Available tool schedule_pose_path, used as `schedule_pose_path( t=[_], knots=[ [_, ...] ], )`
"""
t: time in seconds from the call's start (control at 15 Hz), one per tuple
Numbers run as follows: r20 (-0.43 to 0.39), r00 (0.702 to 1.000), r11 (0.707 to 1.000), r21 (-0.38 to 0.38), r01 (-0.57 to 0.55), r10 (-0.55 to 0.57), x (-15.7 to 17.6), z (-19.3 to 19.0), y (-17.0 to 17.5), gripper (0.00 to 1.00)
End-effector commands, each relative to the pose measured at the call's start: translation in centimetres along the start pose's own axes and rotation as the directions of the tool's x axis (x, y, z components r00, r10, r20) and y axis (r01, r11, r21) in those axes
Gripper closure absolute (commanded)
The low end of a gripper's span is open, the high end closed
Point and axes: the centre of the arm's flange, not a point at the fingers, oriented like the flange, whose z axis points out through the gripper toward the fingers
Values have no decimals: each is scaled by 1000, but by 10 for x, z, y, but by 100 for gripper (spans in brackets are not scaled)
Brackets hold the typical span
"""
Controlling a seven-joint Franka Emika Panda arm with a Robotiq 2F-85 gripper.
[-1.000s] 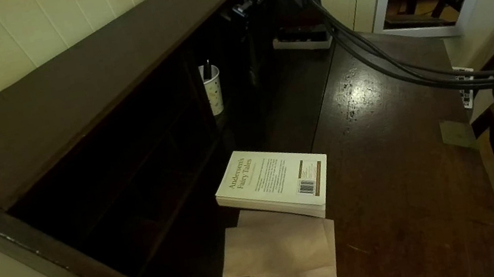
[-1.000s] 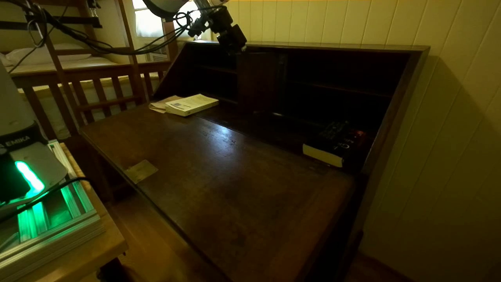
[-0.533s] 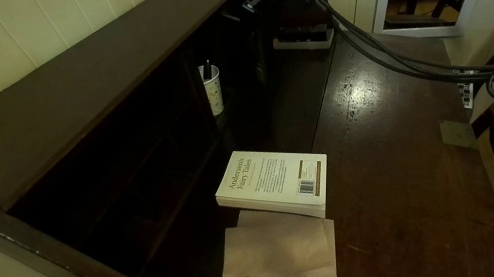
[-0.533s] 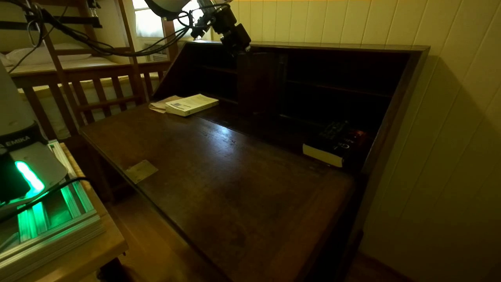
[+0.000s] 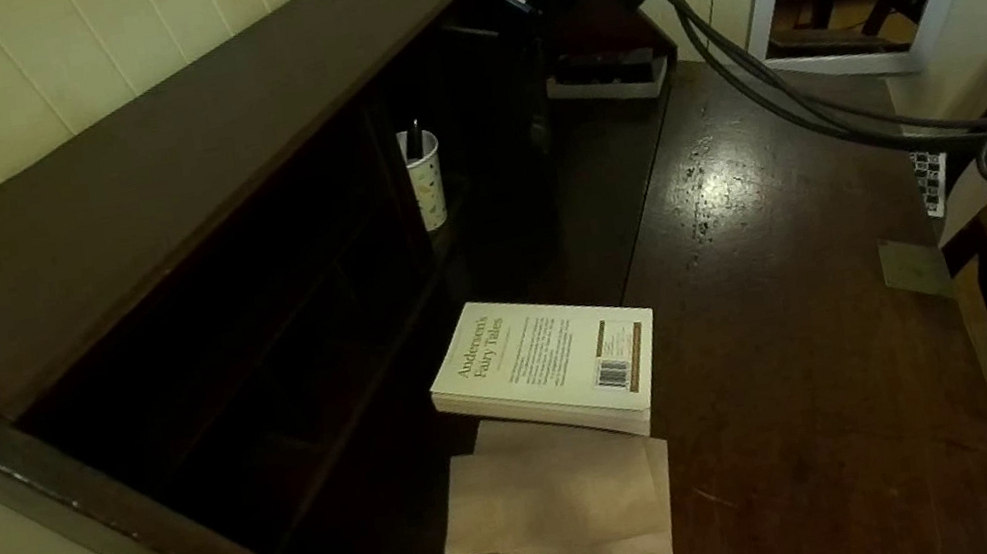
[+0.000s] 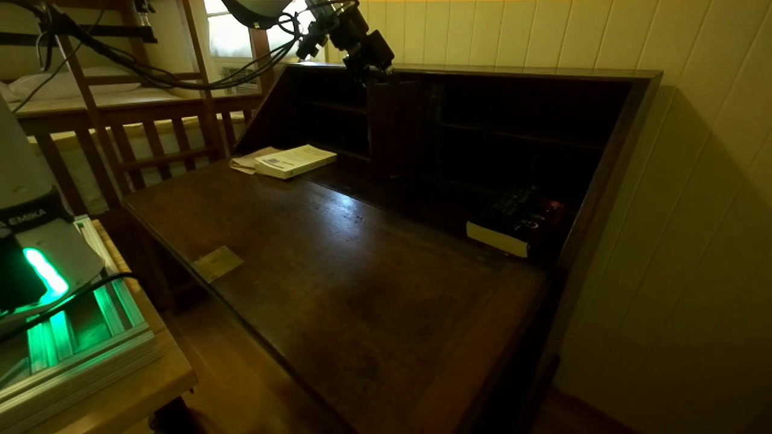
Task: Open the cabinet door and remove the coffee cup from the cabinet then close the door.
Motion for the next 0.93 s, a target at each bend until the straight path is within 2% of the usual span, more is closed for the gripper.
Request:
schedule_pose_path(
  t=[0.0, 0.53, 0.67, 0.87],
  knots=[
    [0, 999, 999, -41, 36, -36, -16, -10, 21, 0],
    [-5, 998, 992, -114, 57, -58, -17, -25, 49, 0],
    [-5, 999, 993, -109, 43, -44, -15, -27, 54, 0],
    [-13, 1000, 998, -62, -5, 4, -11, -47, 51, 0]
  ],
)
